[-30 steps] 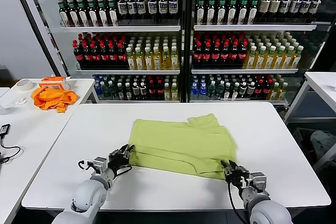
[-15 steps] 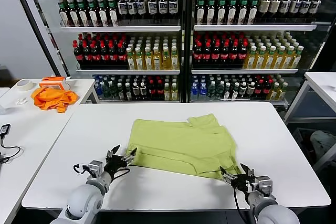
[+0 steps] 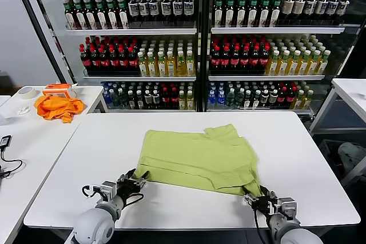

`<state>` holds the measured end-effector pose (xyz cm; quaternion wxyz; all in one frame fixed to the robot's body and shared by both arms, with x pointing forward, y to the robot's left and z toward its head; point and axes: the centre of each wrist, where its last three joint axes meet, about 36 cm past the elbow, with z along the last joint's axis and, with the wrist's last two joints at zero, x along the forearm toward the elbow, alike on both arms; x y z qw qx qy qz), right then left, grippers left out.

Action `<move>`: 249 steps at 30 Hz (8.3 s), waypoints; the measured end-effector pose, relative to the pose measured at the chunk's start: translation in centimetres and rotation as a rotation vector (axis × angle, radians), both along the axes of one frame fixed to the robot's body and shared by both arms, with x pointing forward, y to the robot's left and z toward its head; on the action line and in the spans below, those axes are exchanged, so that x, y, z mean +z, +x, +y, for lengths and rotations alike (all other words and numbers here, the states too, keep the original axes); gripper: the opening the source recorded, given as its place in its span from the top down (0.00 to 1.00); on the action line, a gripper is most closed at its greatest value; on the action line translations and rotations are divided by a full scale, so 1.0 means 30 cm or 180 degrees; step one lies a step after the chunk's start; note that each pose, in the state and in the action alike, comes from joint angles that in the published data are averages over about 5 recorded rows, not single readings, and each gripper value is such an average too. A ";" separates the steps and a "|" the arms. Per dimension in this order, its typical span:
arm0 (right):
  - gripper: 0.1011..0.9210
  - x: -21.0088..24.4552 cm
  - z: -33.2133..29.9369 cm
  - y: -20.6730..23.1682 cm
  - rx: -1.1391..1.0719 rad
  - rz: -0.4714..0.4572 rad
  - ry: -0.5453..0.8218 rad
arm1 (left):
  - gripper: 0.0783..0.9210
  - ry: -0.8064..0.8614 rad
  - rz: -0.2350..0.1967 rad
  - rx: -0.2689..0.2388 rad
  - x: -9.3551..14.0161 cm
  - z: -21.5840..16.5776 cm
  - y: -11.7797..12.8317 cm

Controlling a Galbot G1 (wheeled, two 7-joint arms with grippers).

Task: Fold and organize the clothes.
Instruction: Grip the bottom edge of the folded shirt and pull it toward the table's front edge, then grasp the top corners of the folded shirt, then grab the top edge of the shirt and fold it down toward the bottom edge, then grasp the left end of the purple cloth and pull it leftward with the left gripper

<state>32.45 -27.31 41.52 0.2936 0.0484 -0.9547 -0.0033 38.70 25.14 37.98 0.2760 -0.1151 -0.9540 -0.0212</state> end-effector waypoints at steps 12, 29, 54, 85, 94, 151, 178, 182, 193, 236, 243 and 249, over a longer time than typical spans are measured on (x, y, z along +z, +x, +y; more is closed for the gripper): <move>0.97 0.029 -0.007 -0.059 0.0086 -0.0061 -0.0106 | 0.96 0.0113 0.0064 -0.0005 0.021 -0.002 -0.061; 0.96 0.075 0.027 -0.224 0.0307 0.0000 -0.0351 | 1.00 0.0414 0.0141 0.0021 0.115 0.043 -0.289; 0.15 0.220 0.027 -0.046 0.0140 -0.0527 -0.0348 | 0.21 0.0210 -0.0361 -0.0093 0.234 0.097 -0.219; 0.12 0.015 0.237 0.743 0.0125 -0.0344 -0.0094 | 0.12 0.0040 -0.0302 -0.0115 0.030 0.183 0.336; 0.12 -0.029 0.275 0.806 0.0149 -0.0295 -0.0102 | 0.12 0.0034 -0.0271 -0.0057 0.007 0.202 0.403; 1.00 0.069 0.206 0.470 0.0293 -0.0577 -0.0056 | 0.99 -0.0194 -0.0495 -0.0243 0.030 0.224 0.198; 1.00 0.051 0.164 0.196 0.0432 -0.0463 -0.0173 | 0.99 -0.0271 -0.0365 -0.0326 0.007 0.197 0.029; 1.00 0.052 0.156 0.180 0.0447 -0.0458 -0.0171 | 0.99 -0.0269 -0.0327 -0.0329 -0.001 0.195 0.017; 1.00 0.061 0.149 0.116 0.0531 -0.0432 -0.0157 | 0.99 -0.0255 -0.0317 -0.0338 -0.003 0.197 0.017; 0.12 0.110 0.094 -0.037 0.0235 -0.0619 -0.0429 | 0.22 -0.0220 -0.0089 0.0474 0.016 0.038 -0.066; 0.12 0.100 0.098 -0.047 0.0210 -0.0603 -0.0448 | 0.46 -0.0223 -0.0029 0.0518 0.011 0.009 -0.085; 0.12 0.095 0.099 -0.049 0.0197 -0.0603 -0.0463 | 0.67 -0.0222 -0.0017 0.0538 0.007 -0.004 -0.082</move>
